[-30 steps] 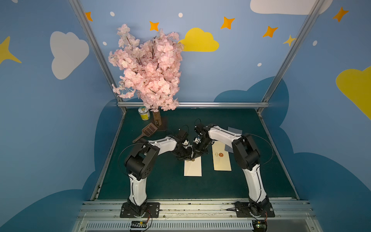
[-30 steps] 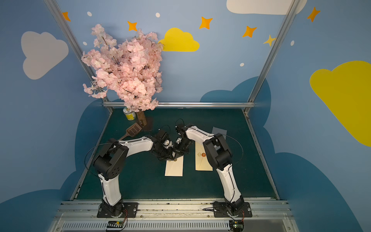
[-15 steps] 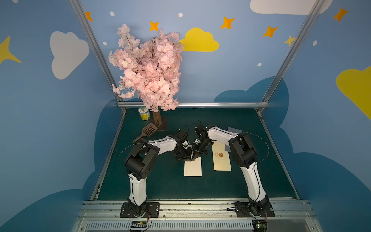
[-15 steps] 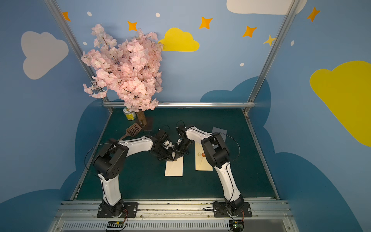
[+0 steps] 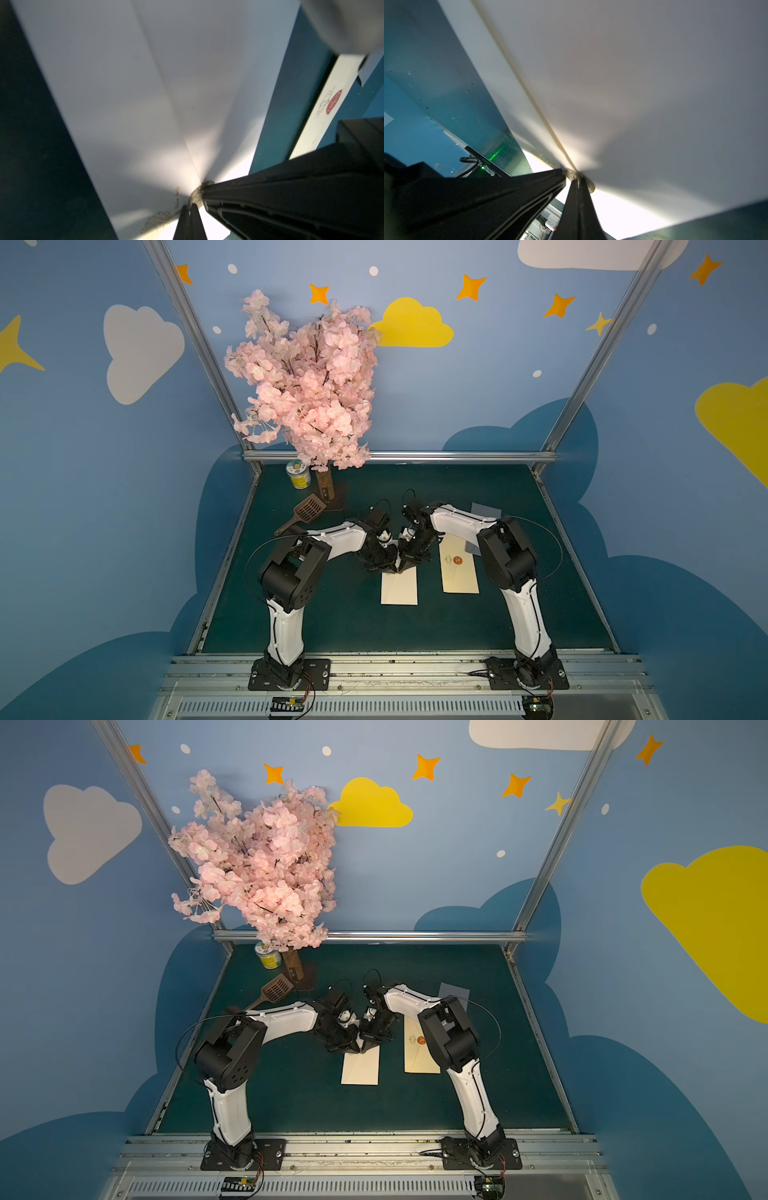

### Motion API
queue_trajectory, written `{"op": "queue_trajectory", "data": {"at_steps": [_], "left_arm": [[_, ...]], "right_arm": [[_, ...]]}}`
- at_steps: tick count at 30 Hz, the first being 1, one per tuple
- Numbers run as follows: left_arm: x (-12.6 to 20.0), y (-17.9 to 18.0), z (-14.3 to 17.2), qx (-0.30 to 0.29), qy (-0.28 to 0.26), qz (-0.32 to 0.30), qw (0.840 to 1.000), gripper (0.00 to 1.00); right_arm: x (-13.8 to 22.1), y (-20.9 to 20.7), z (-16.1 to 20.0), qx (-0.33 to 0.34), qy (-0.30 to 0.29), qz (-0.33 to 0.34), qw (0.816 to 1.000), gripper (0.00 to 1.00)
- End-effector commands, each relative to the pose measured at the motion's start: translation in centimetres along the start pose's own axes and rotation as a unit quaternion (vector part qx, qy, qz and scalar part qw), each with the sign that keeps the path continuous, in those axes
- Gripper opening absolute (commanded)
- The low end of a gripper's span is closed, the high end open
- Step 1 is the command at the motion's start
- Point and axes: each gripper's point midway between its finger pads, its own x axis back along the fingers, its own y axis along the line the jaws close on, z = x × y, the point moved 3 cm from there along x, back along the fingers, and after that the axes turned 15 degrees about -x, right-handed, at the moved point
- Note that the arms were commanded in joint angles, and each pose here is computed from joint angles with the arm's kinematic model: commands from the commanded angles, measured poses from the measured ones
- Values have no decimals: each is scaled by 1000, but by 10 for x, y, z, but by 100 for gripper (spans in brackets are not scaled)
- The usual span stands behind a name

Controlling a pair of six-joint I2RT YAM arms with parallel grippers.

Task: Fold the letter paper in half and place it into the envelope
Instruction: Fold the envelope flap on the envelope.

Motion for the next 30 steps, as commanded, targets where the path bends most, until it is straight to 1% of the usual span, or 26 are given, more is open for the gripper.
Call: {"op": "queue_trajectory", "data": {"at_steps": [1, 7, 14, 21, 26, 30], "left_arm": [[-3, 4, 0, 9, 11, -5, 1000, 3], [-3, 3, -1, 13, 9, -3, 1000, 3], [-3, 0, -7, 18, 1, 3, 1000, 3], [-5, 3, -9, 22, -3, 3, 1000, 3], [-3, 7, -10, 27, -11, 4, 1000, 3], [3, 8, -12, 22, -17, 0, 1000, 3]], "right_arm": [[-27, -70, -4, -41, -8, 151, 988, 0], [-29, -58, -6, -32, 3, 125, 992, 0], [-40, -53, 8, -35, 31, 89, 995, 0], [-43, -68, 27, -46, 43, 103, 993, 0], [-37, -79, 40, -55, 43, 113, 991, 0], [-25, -76, 42, -49, 29, 109, 992, 0]]}}
